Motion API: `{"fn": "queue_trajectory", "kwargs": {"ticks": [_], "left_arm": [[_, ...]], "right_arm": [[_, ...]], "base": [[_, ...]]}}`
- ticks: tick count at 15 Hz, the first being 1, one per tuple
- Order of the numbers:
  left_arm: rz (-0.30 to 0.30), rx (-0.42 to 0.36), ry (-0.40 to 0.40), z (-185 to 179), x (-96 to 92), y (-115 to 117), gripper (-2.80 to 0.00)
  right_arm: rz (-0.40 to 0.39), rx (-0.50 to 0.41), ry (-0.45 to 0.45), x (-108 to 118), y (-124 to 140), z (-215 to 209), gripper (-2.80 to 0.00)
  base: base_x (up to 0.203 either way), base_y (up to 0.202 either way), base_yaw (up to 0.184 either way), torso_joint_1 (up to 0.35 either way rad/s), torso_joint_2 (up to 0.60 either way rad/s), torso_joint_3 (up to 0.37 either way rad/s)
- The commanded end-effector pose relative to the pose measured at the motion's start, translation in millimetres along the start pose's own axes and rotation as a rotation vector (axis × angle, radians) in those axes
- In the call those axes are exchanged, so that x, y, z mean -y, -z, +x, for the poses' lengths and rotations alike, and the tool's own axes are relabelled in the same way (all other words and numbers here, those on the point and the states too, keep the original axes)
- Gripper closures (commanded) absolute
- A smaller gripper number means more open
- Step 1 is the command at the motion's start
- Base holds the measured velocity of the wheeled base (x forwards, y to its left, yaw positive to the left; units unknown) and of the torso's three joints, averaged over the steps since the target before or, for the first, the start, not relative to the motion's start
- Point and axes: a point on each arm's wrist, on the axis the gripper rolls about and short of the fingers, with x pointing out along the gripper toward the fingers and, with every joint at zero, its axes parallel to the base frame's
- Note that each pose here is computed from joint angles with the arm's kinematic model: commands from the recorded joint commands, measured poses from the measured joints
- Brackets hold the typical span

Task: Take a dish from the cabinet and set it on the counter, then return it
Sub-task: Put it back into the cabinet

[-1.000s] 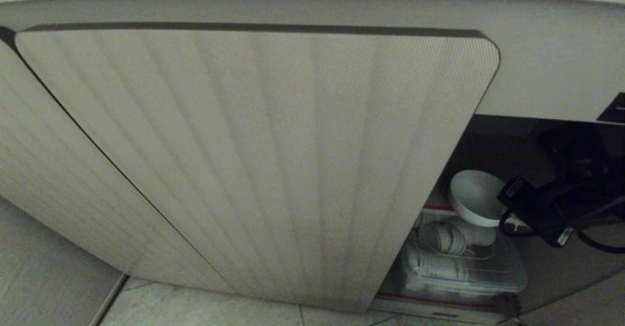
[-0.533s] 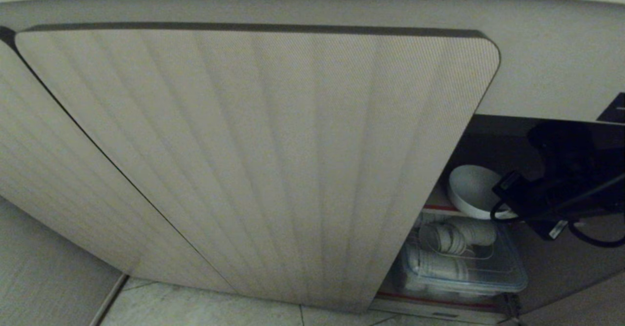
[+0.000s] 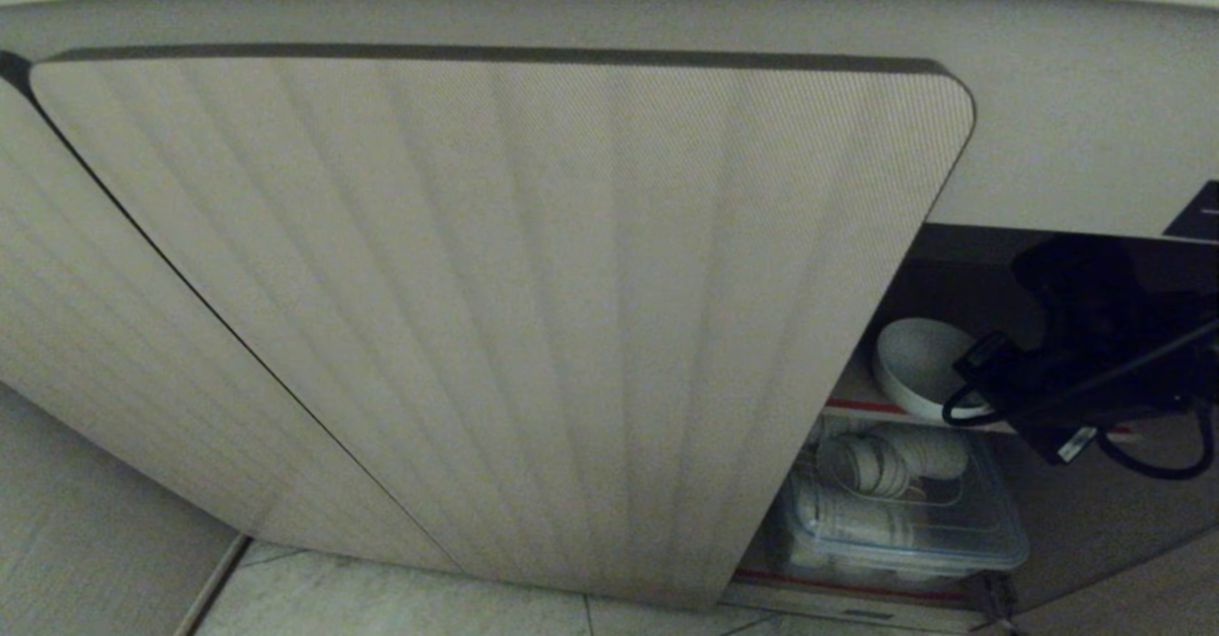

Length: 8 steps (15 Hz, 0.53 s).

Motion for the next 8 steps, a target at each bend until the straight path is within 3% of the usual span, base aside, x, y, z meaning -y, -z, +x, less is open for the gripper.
{"fn": "queue_trajectory", "kwargs": {"ticks": [1, 8], "left_arm": [[-0.001, 0.001, 0.001, 0.0, 0.0, 0.0, 0.00], [-0.001, 0.001, -0.001, 0.0, 0.0, 0.0, 0.00]], "right_arm": [[0.016, 0.005, 0.012, -0.1, 0.5, 4.3, 0.00], [0.050, 0.039, 0.013, -8.2, -4.4, 8.7, 0.00]], "base": [[0.000, 0.000, 0.000, 0.000, 0.00, 0.000], [0.000, 0.000, 0.000, 0.000, 0.00, 0.000]]}}
